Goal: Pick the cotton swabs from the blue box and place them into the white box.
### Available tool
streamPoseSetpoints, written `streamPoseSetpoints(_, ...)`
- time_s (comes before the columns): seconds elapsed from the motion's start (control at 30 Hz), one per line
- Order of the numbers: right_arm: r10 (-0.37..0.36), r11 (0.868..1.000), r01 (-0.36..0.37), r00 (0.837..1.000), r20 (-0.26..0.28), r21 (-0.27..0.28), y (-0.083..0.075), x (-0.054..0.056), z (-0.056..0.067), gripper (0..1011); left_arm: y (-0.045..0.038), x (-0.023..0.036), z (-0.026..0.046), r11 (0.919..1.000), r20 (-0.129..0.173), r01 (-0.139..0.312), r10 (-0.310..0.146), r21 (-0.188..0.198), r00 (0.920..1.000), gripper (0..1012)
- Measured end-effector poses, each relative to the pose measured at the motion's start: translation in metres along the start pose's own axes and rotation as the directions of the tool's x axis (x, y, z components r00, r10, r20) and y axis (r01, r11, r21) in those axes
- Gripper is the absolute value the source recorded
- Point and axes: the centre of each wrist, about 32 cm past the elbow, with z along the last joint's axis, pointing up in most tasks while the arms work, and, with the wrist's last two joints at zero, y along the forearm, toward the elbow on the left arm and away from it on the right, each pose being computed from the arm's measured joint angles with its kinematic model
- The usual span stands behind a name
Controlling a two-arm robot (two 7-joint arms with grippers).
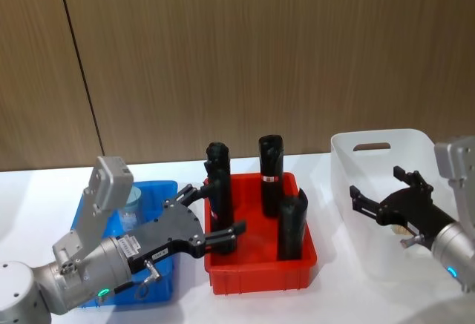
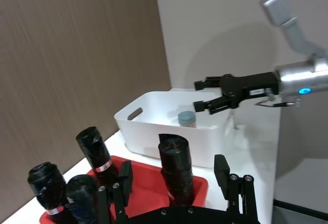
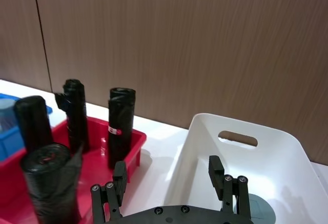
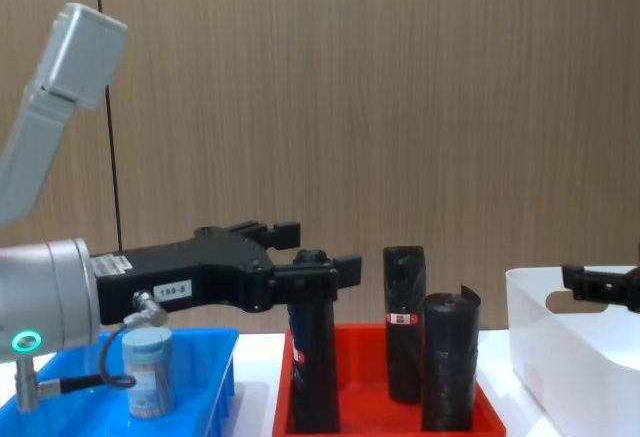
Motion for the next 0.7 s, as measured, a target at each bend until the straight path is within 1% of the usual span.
streamPoseSetpoints(0.1, -0.001, 1.000, 0.001, 1.000, -0.013, 0.030, -0.008, -0.011, 0.001, 1002, -0.0021, -0.0042, 0.0008, 0.9996, 0.008, -0.028, 0.028, 0.005, 0.9996, 1004)
streamPoseSetpoints(0.13, -0.001, 0.999, 0.002, 1.000, -0.015, 0.035, -0.009, -0.013, 0.002, 1002, -0.0032, -0.0063, 0.0014, 0.9990, 0.013, -0.043, 0.043, 0.008, 0.9990, 1004)
streamPoseSetpoints(0.17, -0.002, 0.999, 0.003, 1.000, -0.017, 0.041, -0.011, -0.015, 0.002, 1002, -0.0032, -0.0063, 0.0014, 0.9990, 0.013, -0.043, 0.043, 0.008, 0.9990, 1004)
streamPoseSetpoints(0.2, -0.003, 0.999, 0.004, 1.000, -0.020, 0.046, -0.012, -0.017, 0.002, 1002, -0.0043, -0.0084, 0.0019, 0.9983, 0.017, -0.058, 0.058, 0.010, 0.9982, 1004)
streamPoseSetpoints(0.23, -0.004, 0.998, 0.006, 1.000, -0.027, 0.059, -0.016, -0.021, 0.003, 1002, -0.0048, -0.0095, 0.0022, 0.9978, 0.020, -0.065, 0.065, 0.011, 0.9977, 1004)
streamPoseSetpoints(0.27, -0.004, 0.998, 0.006, 1.000, -0.029, 0.065, -0.017, -0.023, 0.003, 1002, -0.0052, -0.0103, 0.0023, 0.9974, 0.021, -0.070, 0.070, 0.012, 0.9973, 1004)
streamPoseSetpoints(0.3, -0.005, 0.997, 0.007, 0.999, -0.032, 0.071, -0.019, -0.025, 0.004, 1002, -0.0063, -0.0126, 0.0026, 0.9963, 0.025, -0.085, 0.085, 0.014, 0.9961, 1004)
streamPoseSetpoints(0.33, -0.005, 0.997, 0.009, 0.999, -0.039, 0.082, -0.022, -0.029, 0.004, 1001, -0.0068, -0.0137, 0.0029, 0.9956, 0.028, -0.093, 0.092, 0.015, 0.9954, 1004)
streamPoseSetpoints(0.4, -0.007, 0.996, 0.011, 0.999, -0.045, 0.093, -0.026, -0.033, 0.005, 1002, -0.0078, -0.0160, 0.0033, 0.9940, 0.032, -0.108, 0.107, 0.016, 0.9937, 1004)
streamPoseSetpoints(0.43, -0.007, 0.994, 0.013, 0.999, -0.051, 0.104, -0.029, -0.037, 0.006, 1002, -0.0087, -0.0181, 0.0037, 0.9926, 0.036, -0.120, 0.120, 0.017, 0.9922, 1004)
streamPoseSetpoints(0.47, -0.008, 0.994, 0.014, 0.998, -0.055, 0.110, -0.031, -0.039, 0.007, 1002, -0.0097, -0.0204, 0.0043, 0.9907, 0.041, -0.135, 0.134, 0.018, 0.9902, 1004)
streamPoseSetpoints(0.53, -0.009, 0.992, 0.016, 0.998, -0.062, 0.121, -0.034, -0.043, 0.008, 1002, -0.0102, -0.0215, 0.0045, 0.9897, 0.043, -0.142, 0.141, 0.018, 0.9890, 1004)
streamPoseSetpoints(0.6, -0.011, 0.990, 0.022, 0.997, -0.074, 0.140, -0.040, -0.049, 0.010, 1002, -0.0121, -0.0258, 0.0055, 0.9850, 0.053, -0.171, 0.170, 0.019, 0.9840, 1004)
streamPoseSetpoints(0.7, -0.012, 0.988, 0.024, 0.997, -0.081, 0.150, -0.043, -0.052, 0.011, 1002, -0.0136, -0.0291, 0.0065, 0.9810, 0.060, -0.193, 0.192, 0.019, 0.9796, 1004)
